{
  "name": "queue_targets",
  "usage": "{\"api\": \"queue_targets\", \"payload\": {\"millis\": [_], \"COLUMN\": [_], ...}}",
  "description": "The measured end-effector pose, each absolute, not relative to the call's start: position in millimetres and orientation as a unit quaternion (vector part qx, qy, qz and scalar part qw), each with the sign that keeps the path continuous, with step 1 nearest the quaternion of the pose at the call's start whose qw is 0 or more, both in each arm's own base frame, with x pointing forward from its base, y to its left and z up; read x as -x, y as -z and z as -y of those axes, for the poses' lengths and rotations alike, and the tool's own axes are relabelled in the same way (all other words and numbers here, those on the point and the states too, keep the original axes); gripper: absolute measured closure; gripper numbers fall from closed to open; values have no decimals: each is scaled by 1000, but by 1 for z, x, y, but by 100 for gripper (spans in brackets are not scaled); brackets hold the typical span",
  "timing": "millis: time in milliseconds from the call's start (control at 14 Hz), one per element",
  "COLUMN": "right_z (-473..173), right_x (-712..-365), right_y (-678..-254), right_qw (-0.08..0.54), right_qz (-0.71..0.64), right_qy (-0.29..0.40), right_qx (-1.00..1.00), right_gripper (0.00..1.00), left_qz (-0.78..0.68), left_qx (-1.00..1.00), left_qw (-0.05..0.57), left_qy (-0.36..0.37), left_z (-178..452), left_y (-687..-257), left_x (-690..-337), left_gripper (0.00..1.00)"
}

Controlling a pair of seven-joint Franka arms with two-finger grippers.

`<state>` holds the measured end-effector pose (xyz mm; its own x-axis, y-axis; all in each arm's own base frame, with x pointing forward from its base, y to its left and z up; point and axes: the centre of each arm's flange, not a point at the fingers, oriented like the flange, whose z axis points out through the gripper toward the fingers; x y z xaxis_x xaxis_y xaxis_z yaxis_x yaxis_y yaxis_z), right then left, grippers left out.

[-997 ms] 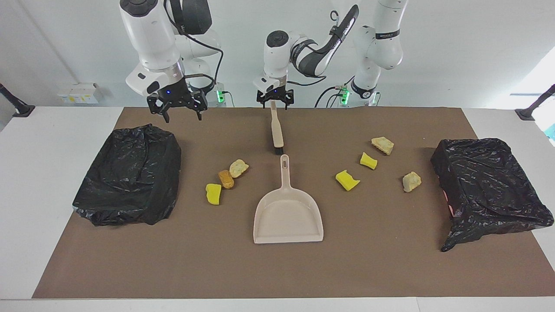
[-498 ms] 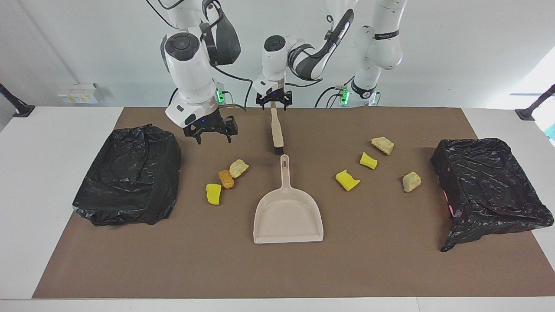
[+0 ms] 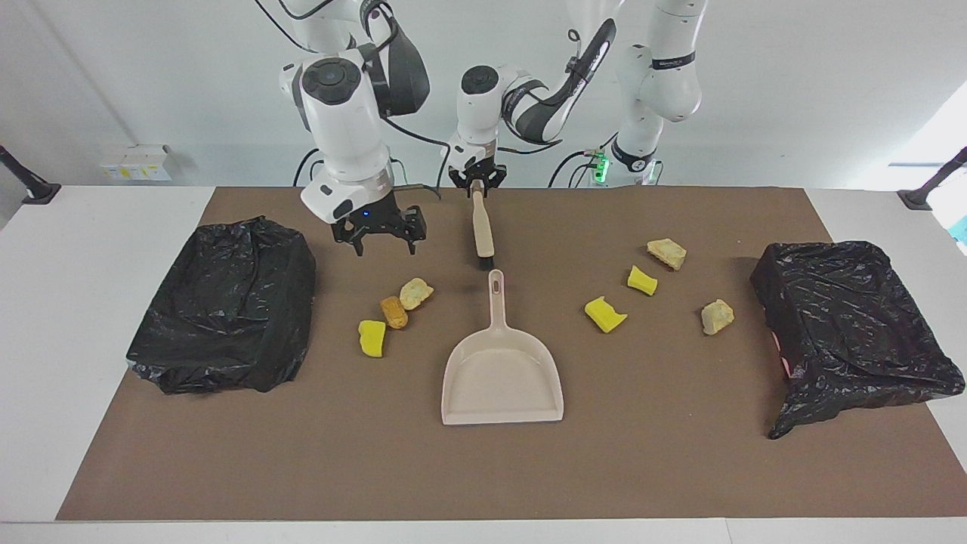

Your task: Sweep and dump trash in bin

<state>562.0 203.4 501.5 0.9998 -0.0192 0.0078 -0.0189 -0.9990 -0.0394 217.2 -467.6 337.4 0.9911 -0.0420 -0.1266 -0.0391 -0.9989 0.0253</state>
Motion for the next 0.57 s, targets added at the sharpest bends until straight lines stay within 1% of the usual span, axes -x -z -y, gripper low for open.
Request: {"api": "queue_targets", "payload": {"millis": [142,214,356,570], "right_z": [-226,-234,-252,-287], "right_x": [-567,-572,-577,-584], "right_y": [-488,-480,-463,-446], "right_qw": [28,41,57,60], "right_qz": [-10,-13,-11,-10], "right_qy": [14,14,13,11], "right_qx": [999,999,998,998], "right_gripper": [0,0,0,0], "left_qz": [8,-2,0,4], "left_qx": [-997,-997,-995,-995], "left_qw": [1,-9,-27,-44], "left_qy": [71,80,93,87], "left_z": [460,450,424,381], "left_y": [-337,-339,-345,-353], "left_x": [-227,-238,-267,-316], "left_gripper": [74,74,74,74]}}
